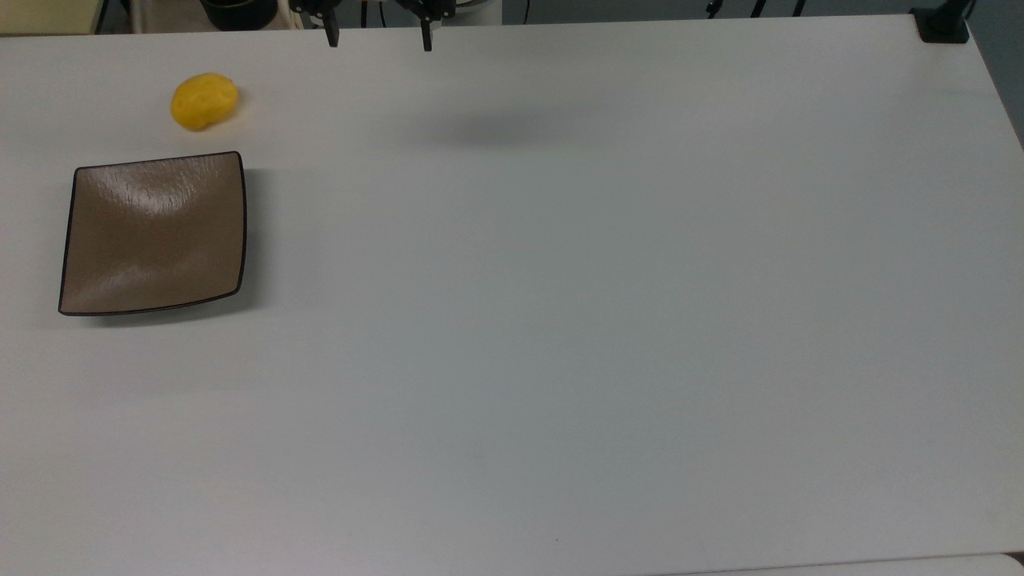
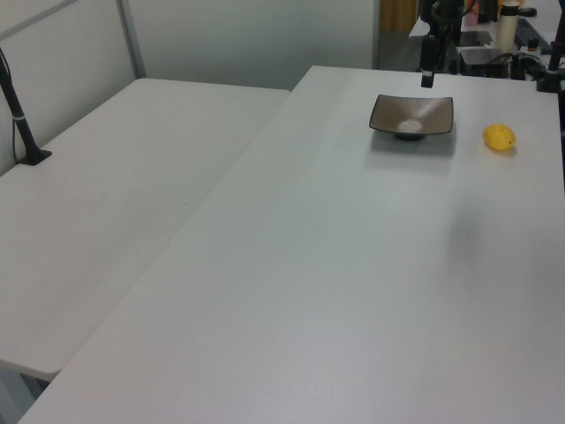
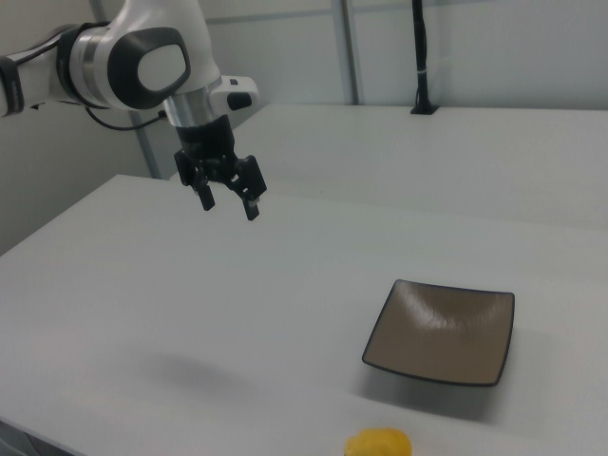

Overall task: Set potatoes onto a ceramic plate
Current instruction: 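Move the open gripper toward the yellow potato beside the plate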

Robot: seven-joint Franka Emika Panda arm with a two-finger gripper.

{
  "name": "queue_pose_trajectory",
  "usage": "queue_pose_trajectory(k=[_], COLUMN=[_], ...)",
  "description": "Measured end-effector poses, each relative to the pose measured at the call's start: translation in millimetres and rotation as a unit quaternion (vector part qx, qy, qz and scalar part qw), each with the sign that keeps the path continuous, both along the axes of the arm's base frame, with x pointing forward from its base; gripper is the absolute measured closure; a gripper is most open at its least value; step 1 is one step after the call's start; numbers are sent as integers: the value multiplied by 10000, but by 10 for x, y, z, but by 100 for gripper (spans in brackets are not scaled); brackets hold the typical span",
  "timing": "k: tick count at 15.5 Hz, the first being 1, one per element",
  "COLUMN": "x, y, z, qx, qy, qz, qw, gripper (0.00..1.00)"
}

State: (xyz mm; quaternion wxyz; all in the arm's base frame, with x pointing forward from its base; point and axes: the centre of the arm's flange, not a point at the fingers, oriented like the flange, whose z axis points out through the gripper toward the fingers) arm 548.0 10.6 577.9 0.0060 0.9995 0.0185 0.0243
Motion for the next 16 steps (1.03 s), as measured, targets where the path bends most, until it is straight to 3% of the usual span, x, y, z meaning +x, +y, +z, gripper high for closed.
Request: queue_pose_trajectory(k=[6,13,16], x=[-10,-223,-228], y=[-486,-1412,-1676], z=[-30,-462,-643], qx=[-105,-212,-495], qy=[6,469,483], qz=[-402,-1181,-1280], qw=[9991,9917,9894], gripper=[0,0,0])
